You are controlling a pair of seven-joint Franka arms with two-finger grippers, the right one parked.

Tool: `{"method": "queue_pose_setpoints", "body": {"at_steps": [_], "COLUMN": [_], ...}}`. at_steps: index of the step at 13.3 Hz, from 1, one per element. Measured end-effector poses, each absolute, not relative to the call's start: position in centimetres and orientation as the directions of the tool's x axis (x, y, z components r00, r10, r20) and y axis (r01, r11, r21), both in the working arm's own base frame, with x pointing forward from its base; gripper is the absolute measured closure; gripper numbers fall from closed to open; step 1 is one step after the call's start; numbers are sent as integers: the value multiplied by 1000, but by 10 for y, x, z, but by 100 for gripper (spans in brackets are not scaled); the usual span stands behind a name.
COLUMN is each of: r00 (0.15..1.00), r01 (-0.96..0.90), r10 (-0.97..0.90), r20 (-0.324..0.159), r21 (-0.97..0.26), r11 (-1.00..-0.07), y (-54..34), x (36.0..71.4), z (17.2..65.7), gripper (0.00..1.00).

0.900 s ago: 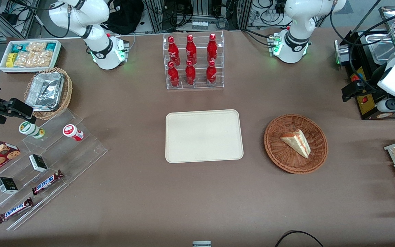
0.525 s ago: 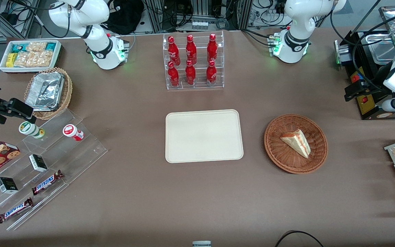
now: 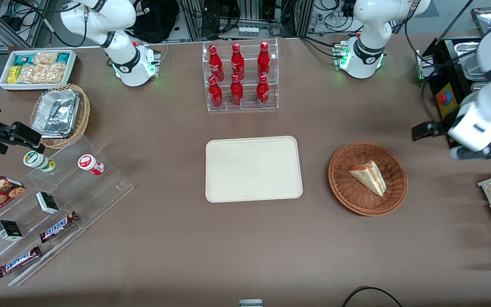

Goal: Place sandwich from basket to tray
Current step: 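Move the left gripper over the wrapped sandwich in the wicker basket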

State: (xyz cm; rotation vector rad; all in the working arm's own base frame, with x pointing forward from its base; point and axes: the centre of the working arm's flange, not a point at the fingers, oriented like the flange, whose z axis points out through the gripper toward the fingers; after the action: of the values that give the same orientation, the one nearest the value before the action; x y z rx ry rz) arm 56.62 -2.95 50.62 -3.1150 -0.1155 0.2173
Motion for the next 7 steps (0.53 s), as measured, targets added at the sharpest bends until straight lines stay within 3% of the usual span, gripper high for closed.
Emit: {"method": "queue_pose_setpoints", "body": {"at_steps": [4, 7], "r00": [958, 867], "r01": [267, 488], "r10": [269, 491], "r20": [-99, -81], "r21": [-37, -56], "r11": [-963, -871], "y": [-53, -71], "x": [559, 548], "z": [430, 401], "gripper": [0, 0]}}
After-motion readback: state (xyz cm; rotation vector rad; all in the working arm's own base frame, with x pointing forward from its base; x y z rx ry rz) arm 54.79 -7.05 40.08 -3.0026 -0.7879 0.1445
